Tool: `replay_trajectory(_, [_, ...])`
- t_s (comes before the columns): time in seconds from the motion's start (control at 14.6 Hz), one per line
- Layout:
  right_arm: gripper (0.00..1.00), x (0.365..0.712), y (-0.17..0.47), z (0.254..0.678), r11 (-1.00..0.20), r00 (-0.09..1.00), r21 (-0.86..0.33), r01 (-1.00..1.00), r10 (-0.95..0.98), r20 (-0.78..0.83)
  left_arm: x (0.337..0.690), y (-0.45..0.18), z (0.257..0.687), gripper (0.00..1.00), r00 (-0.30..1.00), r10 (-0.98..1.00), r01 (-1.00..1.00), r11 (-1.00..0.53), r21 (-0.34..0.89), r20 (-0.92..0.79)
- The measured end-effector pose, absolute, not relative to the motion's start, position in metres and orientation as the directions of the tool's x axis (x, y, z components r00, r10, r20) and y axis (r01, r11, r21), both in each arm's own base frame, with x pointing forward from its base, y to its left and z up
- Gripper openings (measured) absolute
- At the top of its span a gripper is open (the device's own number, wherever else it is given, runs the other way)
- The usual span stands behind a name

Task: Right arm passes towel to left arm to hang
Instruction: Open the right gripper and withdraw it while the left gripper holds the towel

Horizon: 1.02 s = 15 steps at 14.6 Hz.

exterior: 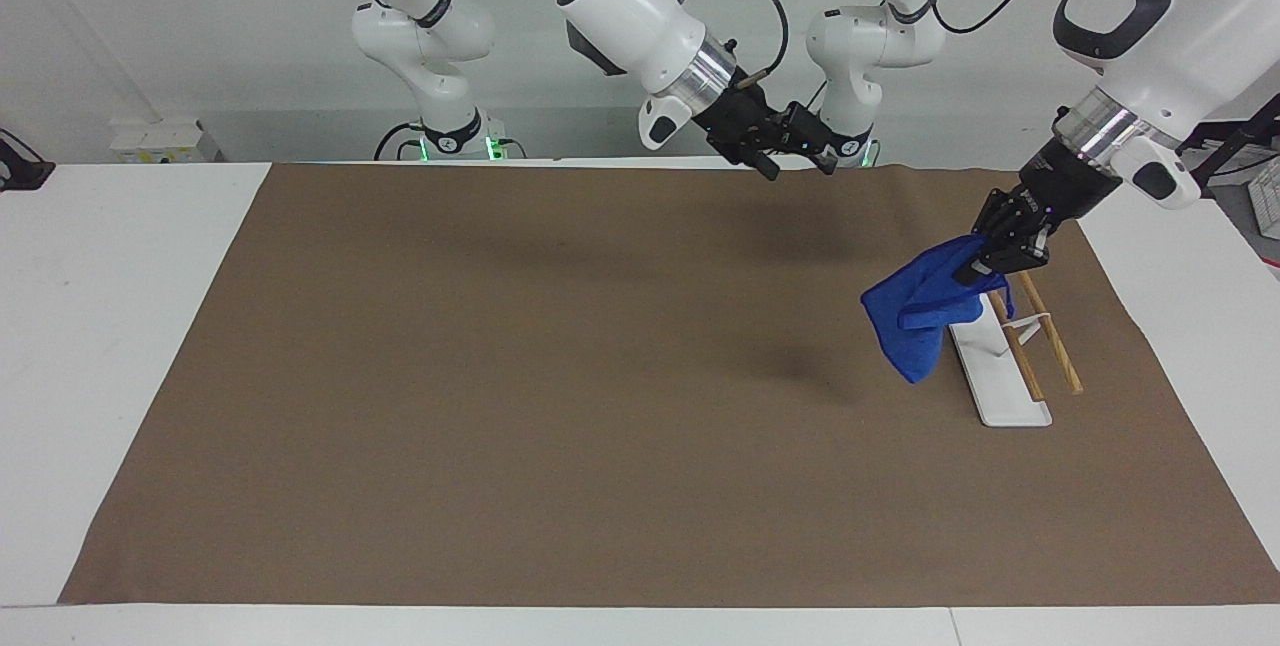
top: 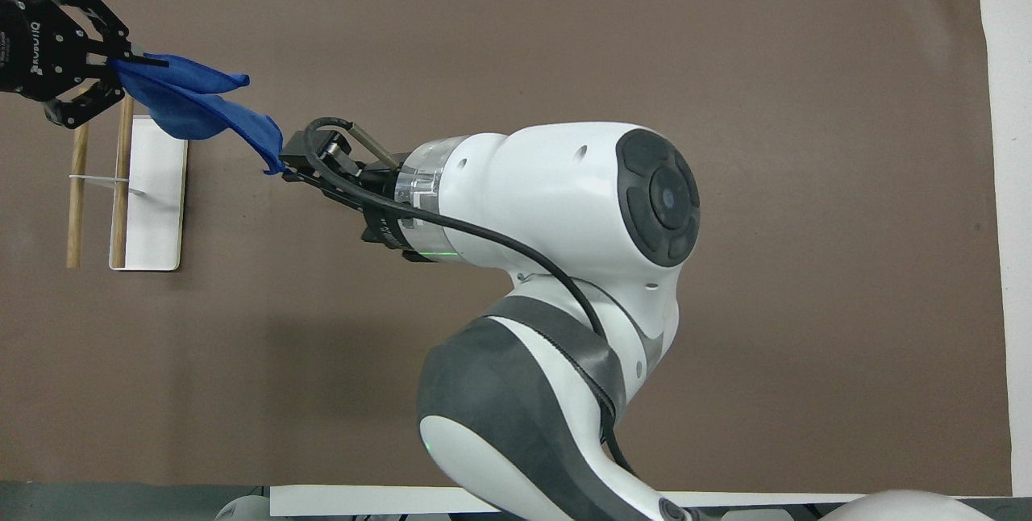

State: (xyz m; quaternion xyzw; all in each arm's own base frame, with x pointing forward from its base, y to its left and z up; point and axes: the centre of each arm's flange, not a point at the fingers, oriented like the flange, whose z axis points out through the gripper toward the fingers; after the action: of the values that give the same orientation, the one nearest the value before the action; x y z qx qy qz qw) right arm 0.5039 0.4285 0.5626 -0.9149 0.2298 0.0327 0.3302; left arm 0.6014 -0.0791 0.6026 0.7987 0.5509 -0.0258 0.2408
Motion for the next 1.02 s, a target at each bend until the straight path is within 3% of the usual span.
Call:
replay_trajectory(0.2, [1.0, 0.521, 0.383, 0.542, -0.864, 0.947, -0.396, -0.312, -0.316, -0.057, 0.609, -0.055, 0.598, 0.03, 0.365, 0.885, 0.891, -0.243, 0.383, -0.288])
replay_trajectory(0.55, [1.0, 0.563, 0.265, 0.545, -0.952, 0.97, -0.197, -0.233, -0.243, 0.028, 0.605, 0.002, 0.564, 0.03, 0.473, 0.848, 0.845, -0.361, 0.395, -0.239])
replay_trajectory(1.02, [1.0, 0.585, 0.039, 0.58, -0.992, 0.992, -0.064, -0.11, -0.114, 0.055, 0.597, 0.012, 0.537, 0.03, 0.846, 0.518, 0.493, -0.671, 0.554, -0.127])
